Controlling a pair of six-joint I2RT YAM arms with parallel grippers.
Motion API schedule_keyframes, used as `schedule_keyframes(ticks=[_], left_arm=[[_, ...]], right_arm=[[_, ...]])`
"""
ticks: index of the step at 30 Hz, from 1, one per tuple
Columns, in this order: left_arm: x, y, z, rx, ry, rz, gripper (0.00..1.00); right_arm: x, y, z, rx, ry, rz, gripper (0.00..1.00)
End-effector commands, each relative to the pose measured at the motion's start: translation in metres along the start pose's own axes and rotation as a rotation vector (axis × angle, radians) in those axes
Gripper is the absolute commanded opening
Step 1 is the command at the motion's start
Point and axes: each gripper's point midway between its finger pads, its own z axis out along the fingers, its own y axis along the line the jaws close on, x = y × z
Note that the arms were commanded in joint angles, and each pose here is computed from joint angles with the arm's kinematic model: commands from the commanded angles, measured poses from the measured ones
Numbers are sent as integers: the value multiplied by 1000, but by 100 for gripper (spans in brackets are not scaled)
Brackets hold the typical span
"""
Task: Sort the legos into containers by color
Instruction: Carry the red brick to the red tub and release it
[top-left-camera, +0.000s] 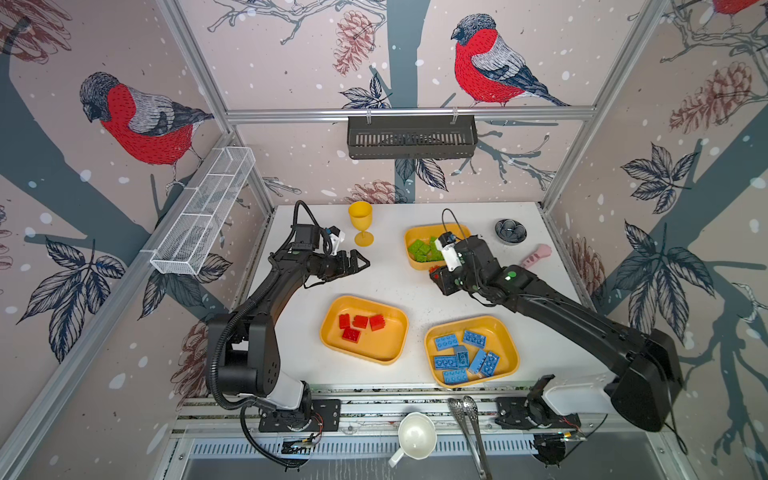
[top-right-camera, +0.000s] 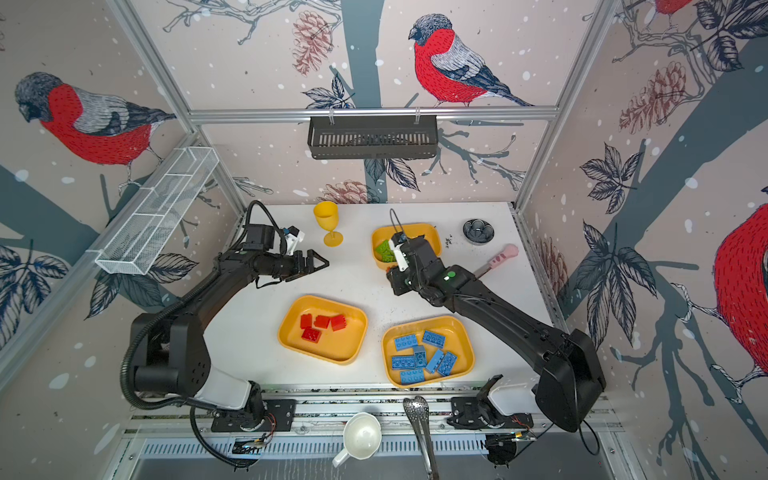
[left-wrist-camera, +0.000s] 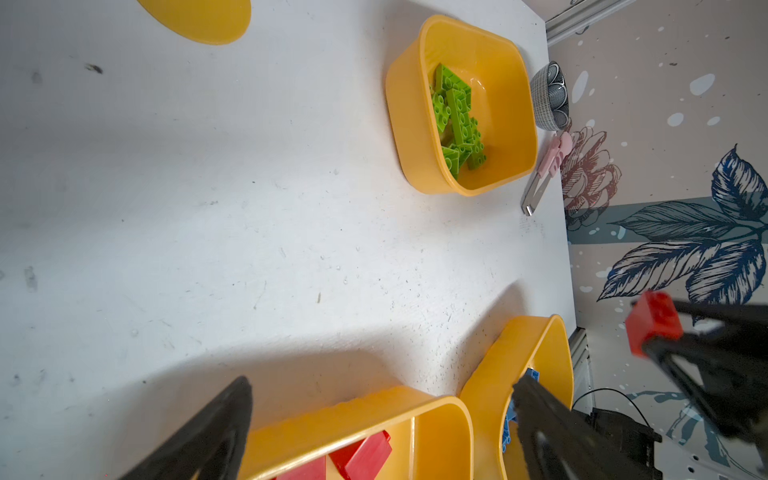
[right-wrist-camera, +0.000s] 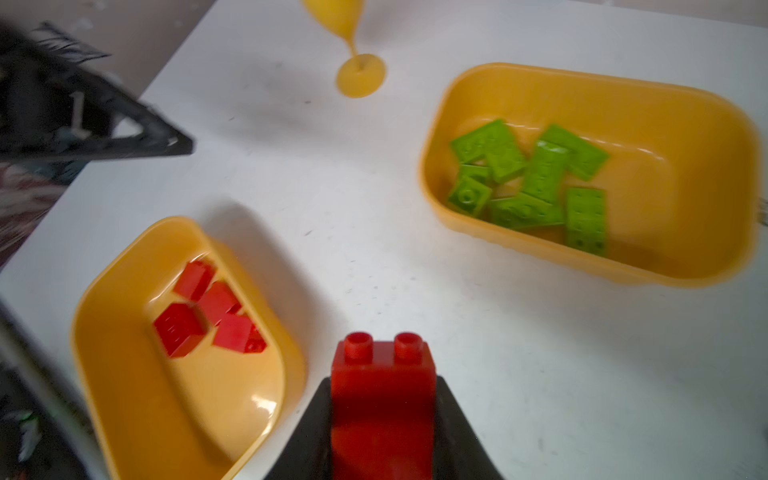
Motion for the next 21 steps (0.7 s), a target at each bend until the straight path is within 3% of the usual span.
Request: schedule_keyframes(ticks=[1, 4, 10, 18, 21], left_arm=[[-2, 5, -2, -34, -2, 14, 97], [-6, 2, -3, -28, -26, 13, 97], [-2, 6, -1, -30, -22, 2, 97], [6, 8, -1, -31, -19, -13, 97], [9, 7, -2, -30, -23, -19, 97]], right_arm=[[12, 59, 3, -211, -14, -170, 31], [36, 100, 10, -323, 40, -307, 32], [64, 140, 35, -429, 132, -481, 33], [82, 166, 65, -516, 203, -577, 39], [82, 168, 75, -509, 222, -594, 50]])
